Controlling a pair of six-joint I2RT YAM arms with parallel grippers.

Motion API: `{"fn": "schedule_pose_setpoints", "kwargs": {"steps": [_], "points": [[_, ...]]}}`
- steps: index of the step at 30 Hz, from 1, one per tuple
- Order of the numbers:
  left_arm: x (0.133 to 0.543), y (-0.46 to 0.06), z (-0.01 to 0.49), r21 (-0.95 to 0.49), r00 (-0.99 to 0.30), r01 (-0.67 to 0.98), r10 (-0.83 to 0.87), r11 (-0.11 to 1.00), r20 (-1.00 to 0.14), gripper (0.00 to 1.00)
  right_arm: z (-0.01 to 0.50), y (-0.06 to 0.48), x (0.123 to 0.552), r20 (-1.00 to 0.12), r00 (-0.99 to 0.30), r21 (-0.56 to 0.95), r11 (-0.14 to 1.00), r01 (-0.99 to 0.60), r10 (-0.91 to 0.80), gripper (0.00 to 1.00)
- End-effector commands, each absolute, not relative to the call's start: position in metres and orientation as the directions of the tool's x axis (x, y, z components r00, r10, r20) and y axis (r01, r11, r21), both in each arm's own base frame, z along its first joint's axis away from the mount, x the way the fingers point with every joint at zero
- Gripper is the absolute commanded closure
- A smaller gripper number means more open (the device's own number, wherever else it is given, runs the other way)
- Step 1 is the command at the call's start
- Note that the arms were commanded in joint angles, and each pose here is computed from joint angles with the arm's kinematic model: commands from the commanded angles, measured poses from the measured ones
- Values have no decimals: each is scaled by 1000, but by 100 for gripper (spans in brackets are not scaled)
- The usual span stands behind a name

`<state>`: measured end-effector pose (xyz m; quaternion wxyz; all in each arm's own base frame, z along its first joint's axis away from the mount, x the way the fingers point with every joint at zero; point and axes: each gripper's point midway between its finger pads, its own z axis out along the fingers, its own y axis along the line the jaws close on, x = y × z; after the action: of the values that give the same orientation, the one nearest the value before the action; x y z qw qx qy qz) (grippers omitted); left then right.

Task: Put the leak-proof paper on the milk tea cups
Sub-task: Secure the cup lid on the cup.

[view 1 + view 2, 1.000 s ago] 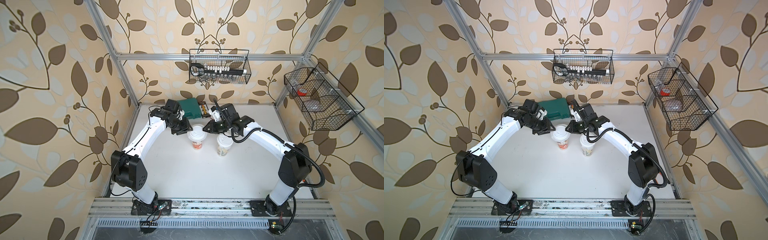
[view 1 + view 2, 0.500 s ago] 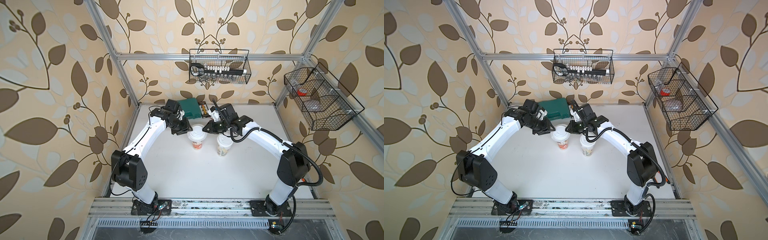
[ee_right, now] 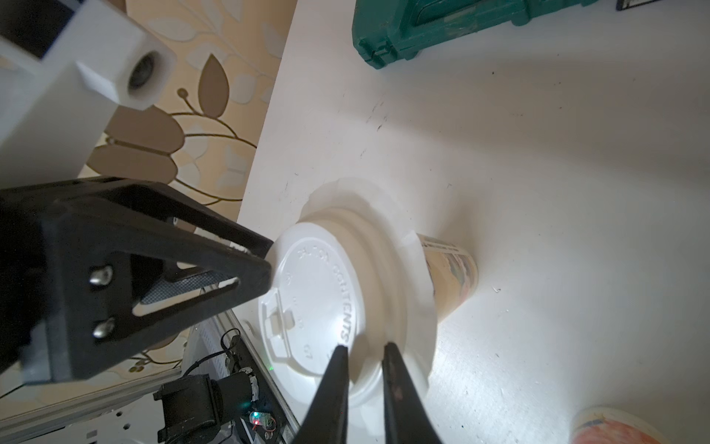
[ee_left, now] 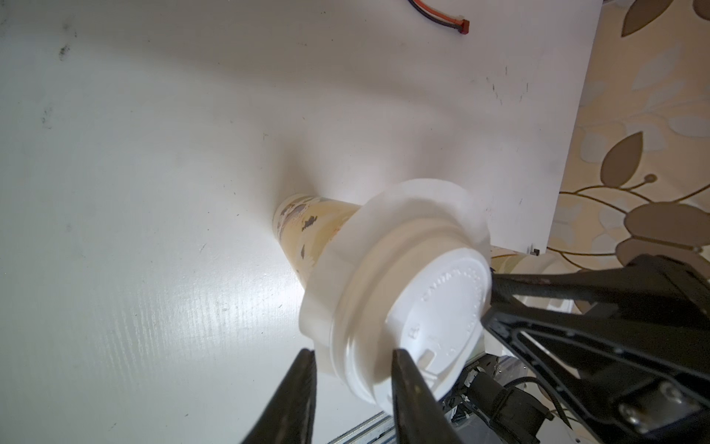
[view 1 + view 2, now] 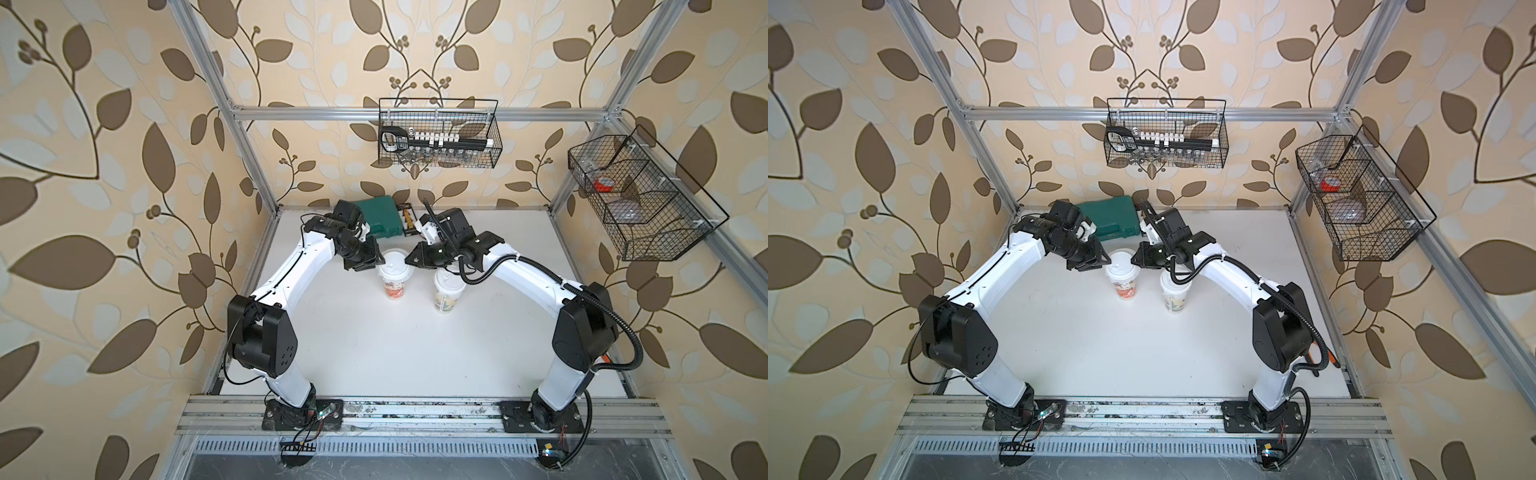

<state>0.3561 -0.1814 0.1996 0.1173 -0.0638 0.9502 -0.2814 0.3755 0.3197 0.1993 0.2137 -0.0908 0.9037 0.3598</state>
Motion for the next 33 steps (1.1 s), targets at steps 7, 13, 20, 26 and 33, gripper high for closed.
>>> {"fn": "schedule_pose_setpoints", "kwargs": {"steps": [7, 13, 20, 26, 33], "points": [[354, -180, 183, -529, -974, -59, -164, 846, -153, 67, 187, 322, 379, -440, -898, 592, 742, -315, -31, 82], [355, -180, 180, -523, -976, -66, -164, 850, -143, 66, 183, 321, 379, -432, -901, 585, 749, -310, -35, 83], [354, -178, 176, -508, -978, -80, -165, 857, -124, 65, 173, 319, 376, -405, -913, 579, 761, -293, -43, 85], [352, -177, 171, -497, -980, -89, -164, 863, -110, 65, 166, 317, 375, -388, -920, 571, 772, -281, -48, 85], [351, -177, 167, -492, -982, -96, -162, 865, -94, 65, 166, 315, 376, -387, -921, 561, 780, -279, -51, 85]]}}
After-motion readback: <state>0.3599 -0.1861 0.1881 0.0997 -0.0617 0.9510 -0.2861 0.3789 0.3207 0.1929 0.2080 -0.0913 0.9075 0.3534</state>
